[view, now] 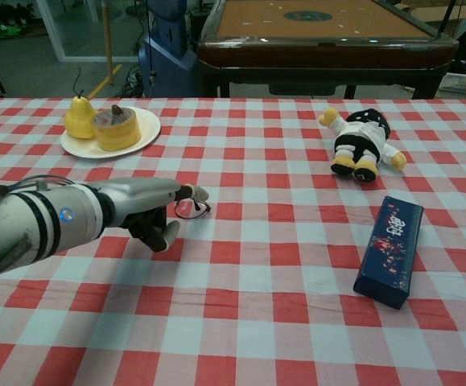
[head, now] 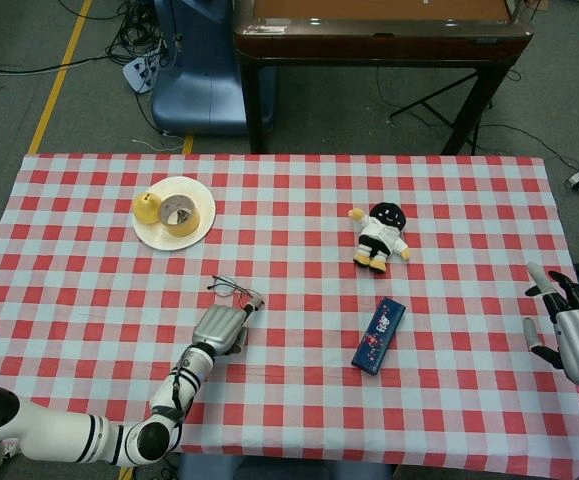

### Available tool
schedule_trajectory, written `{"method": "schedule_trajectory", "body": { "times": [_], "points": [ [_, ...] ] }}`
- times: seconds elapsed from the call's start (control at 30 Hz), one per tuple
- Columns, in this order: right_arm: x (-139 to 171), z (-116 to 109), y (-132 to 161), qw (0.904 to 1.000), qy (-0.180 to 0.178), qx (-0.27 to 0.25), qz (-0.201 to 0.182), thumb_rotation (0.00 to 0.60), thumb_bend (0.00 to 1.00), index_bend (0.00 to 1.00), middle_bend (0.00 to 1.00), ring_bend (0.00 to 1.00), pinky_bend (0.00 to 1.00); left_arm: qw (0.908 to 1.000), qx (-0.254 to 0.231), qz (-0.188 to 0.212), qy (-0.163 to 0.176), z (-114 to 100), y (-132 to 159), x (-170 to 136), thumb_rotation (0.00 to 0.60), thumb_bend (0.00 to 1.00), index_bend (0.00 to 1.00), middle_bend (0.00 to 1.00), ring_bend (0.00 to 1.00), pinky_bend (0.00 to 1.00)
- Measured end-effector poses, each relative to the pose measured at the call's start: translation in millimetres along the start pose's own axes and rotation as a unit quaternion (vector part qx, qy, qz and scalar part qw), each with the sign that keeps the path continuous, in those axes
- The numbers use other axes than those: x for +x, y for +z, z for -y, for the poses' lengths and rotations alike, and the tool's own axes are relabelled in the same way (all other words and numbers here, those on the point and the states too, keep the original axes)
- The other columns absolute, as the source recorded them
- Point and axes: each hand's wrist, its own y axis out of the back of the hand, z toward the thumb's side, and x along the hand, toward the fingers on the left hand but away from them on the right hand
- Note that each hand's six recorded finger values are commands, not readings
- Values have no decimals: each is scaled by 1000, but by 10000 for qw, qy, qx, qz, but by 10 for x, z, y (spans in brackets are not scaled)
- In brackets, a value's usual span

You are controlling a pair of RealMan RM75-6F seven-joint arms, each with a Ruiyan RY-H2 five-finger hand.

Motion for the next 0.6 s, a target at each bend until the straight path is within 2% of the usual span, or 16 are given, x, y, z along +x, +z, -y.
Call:
{"method": "schedule_trajectory", "body": {
  "times": [0.23,0.6],
  "points": [
    [-10,14,11,10000,13,-11,-23,600,447,0,353,128,190,9994,-237,-142,207,-176,-167,-15,600,724,0,1000,1000,1000],
    [-17,14,15,10000,25,9,-10,600,447,0,355,130,190,9981,-280,-542,51,-88,-432,117,600,724,0,1000,1000,1000]
  ]
}}
